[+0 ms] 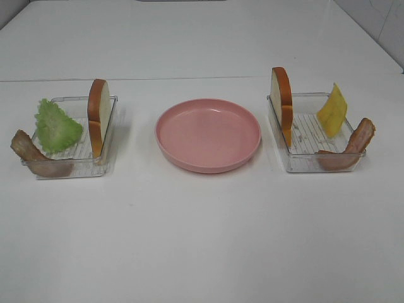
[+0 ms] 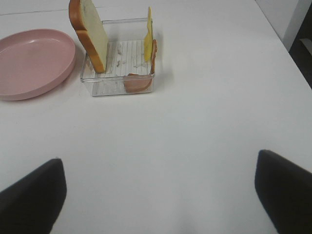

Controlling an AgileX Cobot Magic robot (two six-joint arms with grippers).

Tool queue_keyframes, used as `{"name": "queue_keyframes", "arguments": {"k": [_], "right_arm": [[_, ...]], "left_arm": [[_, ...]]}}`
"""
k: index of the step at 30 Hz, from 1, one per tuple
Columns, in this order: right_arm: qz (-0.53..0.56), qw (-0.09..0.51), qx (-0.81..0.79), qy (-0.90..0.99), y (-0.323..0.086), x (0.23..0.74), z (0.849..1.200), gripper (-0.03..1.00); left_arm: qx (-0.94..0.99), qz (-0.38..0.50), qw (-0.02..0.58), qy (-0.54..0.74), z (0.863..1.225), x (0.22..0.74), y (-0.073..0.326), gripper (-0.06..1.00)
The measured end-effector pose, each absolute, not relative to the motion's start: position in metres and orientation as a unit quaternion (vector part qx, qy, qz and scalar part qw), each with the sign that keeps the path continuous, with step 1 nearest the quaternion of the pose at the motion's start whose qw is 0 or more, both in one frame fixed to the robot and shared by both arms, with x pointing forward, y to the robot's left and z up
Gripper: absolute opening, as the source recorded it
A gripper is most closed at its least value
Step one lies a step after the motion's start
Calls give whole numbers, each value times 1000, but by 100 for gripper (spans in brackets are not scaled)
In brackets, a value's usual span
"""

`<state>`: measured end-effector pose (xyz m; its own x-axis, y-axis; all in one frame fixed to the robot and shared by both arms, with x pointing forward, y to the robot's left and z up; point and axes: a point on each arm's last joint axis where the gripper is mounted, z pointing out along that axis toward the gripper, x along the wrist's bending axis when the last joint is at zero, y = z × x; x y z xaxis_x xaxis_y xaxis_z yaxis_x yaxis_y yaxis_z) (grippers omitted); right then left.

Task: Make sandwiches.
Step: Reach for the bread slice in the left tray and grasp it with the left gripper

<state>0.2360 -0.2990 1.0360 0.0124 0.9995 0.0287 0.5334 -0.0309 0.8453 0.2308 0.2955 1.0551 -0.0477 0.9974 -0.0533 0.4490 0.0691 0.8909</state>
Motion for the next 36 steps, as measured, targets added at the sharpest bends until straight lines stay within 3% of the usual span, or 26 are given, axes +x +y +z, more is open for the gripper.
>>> {"name": "queue_keyframes", "arguments": {"k": [6,12,16,23,25,28,33,36], "right_arm": [[348,335,628,610,-299,236,1036,98],[348,335,628,610,-299,236,1036,98],[348,335,628,610,-299,236,1036,98],[348,335,628,610,-299,236,1036,98],[348,335,628,610,-299,236,1036,98],[348,335,628,610,-299,236,1036,98],[348,335,628,610,-299,236,1036,98],[348,335,628,610,-299,236,1036,98]], "left_arm": [[596,325,347,648,1056,246,296,99],[639,212,244,698,1070,289,300,99],[655,146,182,719,1092,349,305,99],[660,129,152,724,1119,434,314,99],[657,124,131,732,1122,493,321,99],[657,125,130,732,1123,508,323,99],[659,121,140,729,1117,589,320,99],[664,121,142,724,1116,597,314,99]]}}
